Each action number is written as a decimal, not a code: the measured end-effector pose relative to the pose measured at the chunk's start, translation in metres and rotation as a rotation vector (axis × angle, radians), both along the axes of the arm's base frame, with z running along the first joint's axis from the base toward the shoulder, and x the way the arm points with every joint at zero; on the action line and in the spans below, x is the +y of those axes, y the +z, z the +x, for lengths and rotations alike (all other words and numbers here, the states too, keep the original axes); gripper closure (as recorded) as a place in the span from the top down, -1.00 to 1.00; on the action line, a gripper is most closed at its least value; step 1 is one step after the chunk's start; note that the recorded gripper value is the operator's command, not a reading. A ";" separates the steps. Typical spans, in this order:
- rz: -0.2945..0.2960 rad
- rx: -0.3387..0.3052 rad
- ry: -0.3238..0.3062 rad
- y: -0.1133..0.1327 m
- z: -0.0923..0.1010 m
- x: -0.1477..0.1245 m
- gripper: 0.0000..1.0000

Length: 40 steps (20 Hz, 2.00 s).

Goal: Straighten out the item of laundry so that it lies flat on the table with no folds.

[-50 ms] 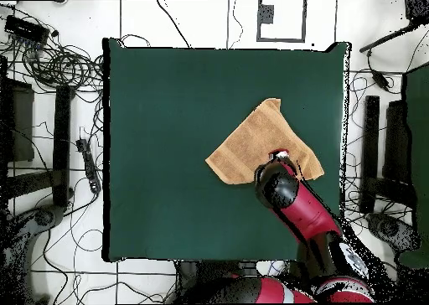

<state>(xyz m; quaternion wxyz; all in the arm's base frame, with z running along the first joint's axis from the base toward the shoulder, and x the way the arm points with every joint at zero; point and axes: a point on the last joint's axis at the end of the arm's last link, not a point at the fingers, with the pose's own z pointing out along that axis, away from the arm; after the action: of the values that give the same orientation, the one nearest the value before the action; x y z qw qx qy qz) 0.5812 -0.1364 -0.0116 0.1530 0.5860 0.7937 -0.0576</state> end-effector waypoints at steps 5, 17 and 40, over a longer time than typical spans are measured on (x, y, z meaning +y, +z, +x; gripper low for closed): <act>-0.004 0.002 0.007 0.002 0.000 0.004 1.00; -0.003 -0.012 0.070 0.084 -0.022 0.065 1.00; 0.116 0.067 0.060 0.066 -0.086 0.080 1.00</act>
<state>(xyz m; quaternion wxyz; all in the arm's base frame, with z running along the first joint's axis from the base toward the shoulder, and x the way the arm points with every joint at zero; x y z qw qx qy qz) 0.4954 -0.0567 0.0543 0.0940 0.5675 0.8176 -0.0264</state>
